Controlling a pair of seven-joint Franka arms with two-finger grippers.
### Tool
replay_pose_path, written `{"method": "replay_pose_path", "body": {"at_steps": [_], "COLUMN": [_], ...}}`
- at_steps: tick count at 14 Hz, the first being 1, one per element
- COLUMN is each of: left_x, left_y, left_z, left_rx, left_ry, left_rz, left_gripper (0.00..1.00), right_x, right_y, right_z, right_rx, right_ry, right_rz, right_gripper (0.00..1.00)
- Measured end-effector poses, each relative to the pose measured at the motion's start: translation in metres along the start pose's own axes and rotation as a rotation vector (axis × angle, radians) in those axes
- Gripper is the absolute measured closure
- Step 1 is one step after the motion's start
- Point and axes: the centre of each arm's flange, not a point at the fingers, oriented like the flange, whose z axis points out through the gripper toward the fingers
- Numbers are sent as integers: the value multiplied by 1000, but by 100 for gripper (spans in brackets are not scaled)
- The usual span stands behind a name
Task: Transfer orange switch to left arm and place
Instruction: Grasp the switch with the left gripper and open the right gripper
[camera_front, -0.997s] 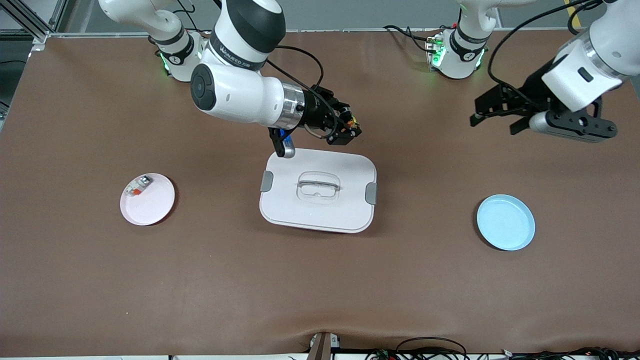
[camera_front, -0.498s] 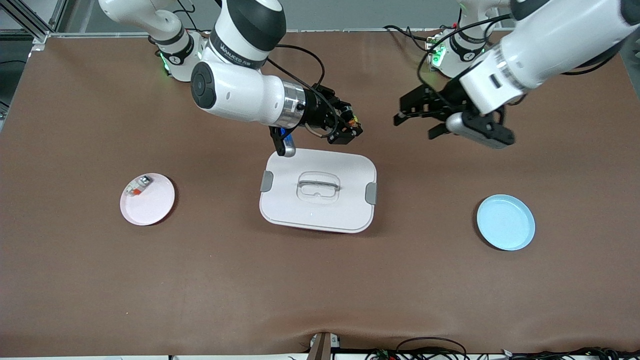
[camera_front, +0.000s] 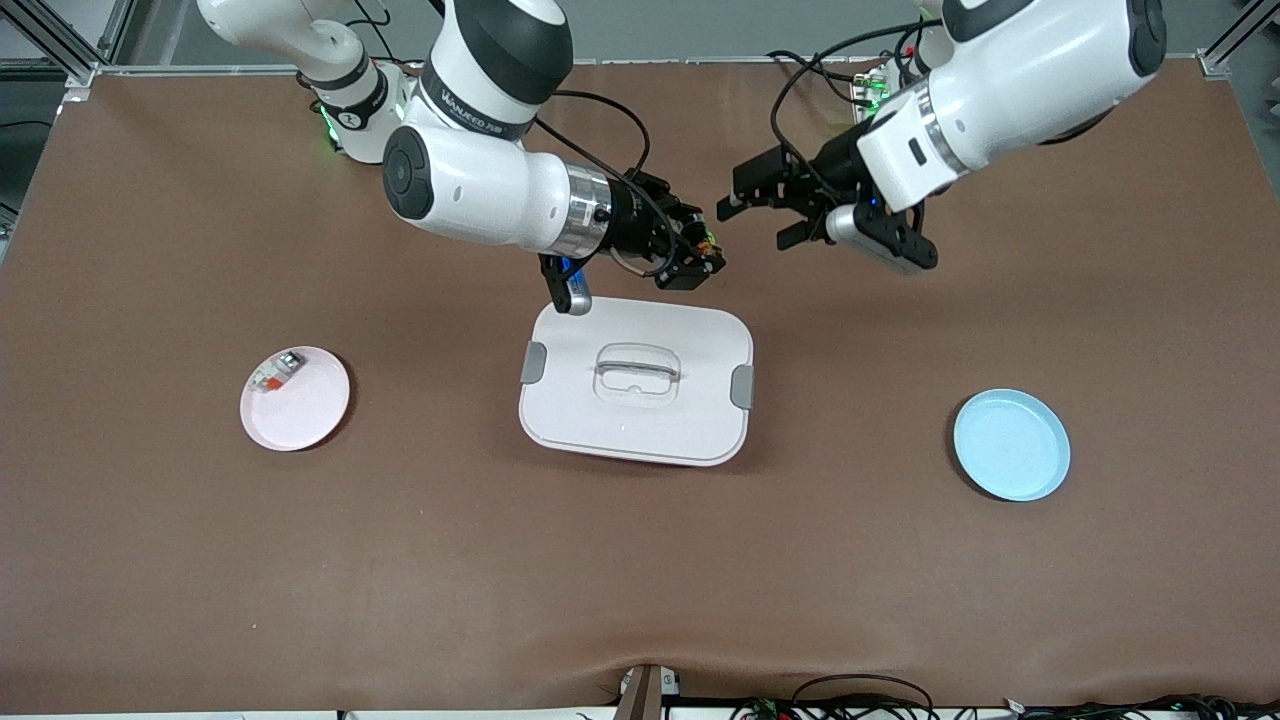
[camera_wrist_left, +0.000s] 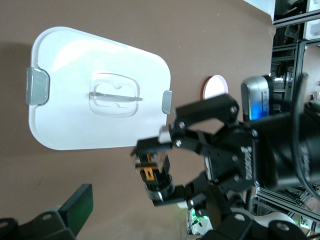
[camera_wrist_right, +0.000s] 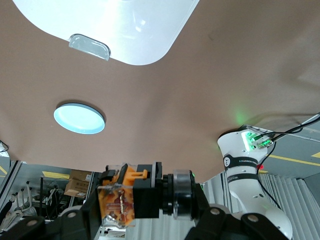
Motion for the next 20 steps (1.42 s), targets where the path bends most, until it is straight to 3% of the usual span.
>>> {"method": "replay_pose_path", "body": {"at_steps": [2,5,11,17,19,20], "left_x": [-12,-28,-22,-8,-7,-9], "left_y": [8,5,-15,-32,-33,-32], "left_z": [10,48,57,80,85,87], "left_rx": [-29,-54,-78,-135,-150,-154], "left_ry": [53,100,103,102,93,88], "left_rz": [3,41,41,-50,-68,-70], "left_gripper": [0,10,20,28,42,43], "right_x": [1,1,1,1,1,0], "right_y": [0,0,0,-1,-1,-1], "right_z": [1,1,1,1,0,0], "right_rx": [-1,-2,-2,-2,-1,-1], "right_ry": [1,1,0,0,0,0], "right_rz": [1,2,17,19,19,18], "right_gripper": [28,28,28,28,28,28]}}
